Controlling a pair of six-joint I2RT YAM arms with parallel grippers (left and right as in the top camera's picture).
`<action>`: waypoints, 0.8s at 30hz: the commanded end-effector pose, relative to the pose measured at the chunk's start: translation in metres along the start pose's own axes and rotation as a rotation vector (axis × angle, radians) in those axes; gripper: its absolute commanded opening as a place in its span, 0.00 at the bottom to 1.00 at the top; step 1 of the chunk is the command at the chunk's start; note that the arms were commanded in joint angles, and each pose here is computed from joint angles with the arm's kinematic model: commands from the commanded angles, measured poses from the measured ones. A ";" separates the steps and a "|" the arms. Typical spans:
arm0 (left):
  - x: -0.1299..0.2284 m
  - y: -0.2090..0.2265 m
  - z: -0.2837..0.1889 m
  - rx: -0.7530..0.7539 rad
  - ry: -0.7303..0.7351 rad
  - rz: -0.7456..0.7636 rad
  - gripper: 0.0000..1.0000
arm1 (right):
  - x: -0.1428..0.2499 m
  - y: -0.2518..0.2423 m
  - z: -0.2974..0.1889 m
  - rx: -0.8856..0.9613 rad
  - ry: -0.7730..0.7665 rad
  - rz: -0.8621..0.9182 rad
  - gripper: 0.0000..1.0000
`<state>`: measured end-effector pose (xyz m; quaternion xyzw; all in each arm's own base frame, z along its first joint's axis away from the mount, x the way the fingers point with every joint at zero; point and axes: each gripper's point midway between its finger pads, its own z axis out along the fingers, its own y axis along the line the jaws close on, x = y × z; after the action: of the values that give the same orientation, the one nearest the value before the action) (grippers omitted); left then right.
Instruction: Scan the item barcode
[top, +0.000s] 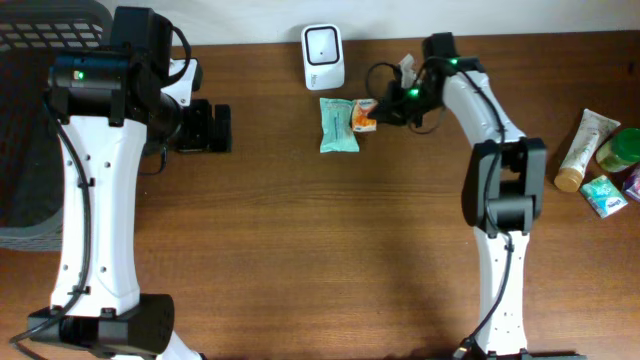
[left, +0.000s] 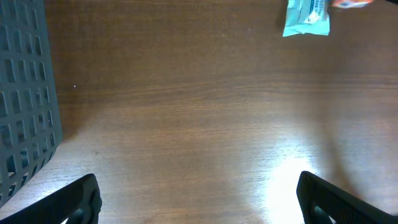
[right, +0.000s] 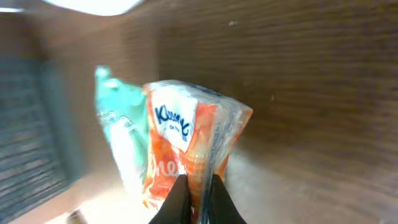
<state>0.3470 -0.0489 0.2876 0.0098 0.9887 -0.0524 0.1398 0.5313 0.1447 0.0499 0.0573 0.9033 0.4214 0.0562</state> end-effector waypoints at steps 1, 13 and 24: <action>0.000 0.000 -0.001 0.001 -0.003 0.017 0.99 | 0.004 0.035 -0.054 -0.457 0.042 0.006 0.04; 0.000 0.000 -0.001 0.000 -0.003 0.017 0.99 | 0.025 0.069 -0.064 -0.666 0.022 -0.237 0.04; 0.000 0.000 -0.001 0.000 -0.003 0.017 0.99 | 0.029 -0.076 -0.066 0.420 0.062 0.057 0.04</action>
<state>0.3470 -0.0489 0.2876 0.0098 0.9887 -0.0524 0.1398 0.4864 0.0872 0.0223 0.0650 0.9358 0.3461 -0.0184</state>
